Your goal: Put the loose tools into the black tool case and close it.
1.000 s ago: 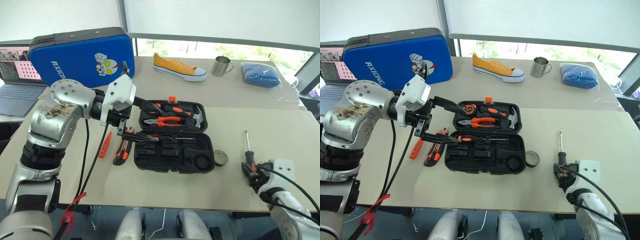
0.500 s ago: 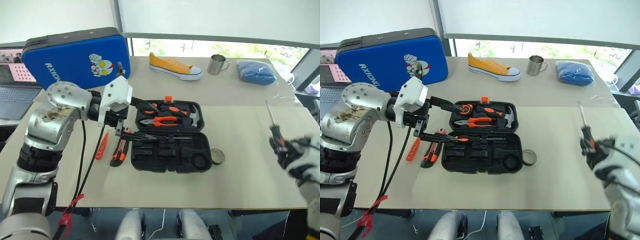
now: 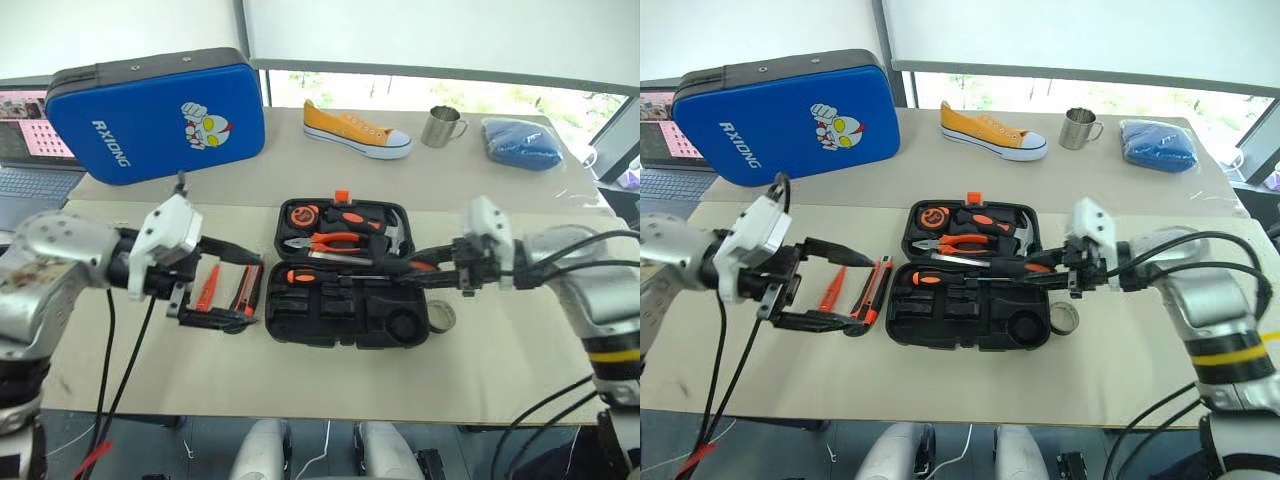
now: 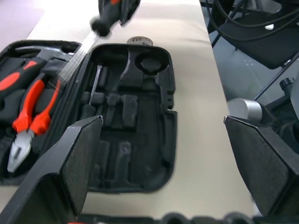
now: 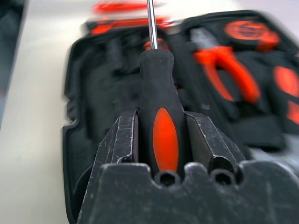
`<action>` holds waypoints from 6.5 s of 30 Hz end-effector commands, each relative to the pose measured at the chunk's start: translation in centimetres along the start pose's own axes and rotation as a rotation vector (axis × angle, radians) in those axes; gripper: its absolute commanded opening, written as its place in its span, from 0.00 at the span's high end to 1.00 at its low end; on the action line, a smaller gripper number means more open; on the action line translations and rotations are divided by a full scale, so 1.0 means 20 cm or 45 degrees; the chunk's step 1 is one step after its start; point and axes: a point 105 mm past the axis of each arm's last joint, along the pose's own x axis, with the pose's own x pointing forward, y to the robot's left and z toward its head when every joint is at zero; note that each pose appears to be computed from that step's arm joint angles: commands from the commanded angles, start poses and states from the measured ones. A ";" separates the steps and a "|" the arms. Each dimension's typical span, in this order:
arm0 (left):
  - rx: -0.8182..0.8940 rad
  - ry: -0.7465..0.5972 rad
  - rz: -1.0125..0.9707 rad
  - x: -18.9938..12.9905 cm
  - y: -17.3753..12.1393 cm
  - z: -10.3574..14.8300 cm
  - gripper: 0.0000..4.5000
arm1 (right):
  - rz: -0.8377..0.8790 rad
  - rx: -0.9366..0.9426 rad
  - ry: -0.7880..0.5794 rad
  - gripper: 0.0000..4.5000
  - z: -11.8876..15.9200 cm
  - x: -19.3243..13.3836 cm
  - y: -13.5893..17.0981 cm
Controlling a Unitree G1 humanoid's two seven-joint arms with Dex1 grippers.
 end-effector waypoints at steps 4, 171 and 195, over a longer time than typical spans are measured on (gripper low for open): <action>0.070 0.016 0.076 -0.01 -0.03 0.04 0.00 | 0.050 -0.166 0.085 0.76 -0.08 0.06 -0.04; -1.270 0.949 0.868 -0.10 0.31 -0.69 0.87 | 0.015 -0.095 -0.514 0.00 0.48 0.07 0.44; 0.309 0.463 -0.136 0.34 0.38 0.01 0.91 | -0.131 0.052 -0.275 0.00 0.29 -0.02 0.51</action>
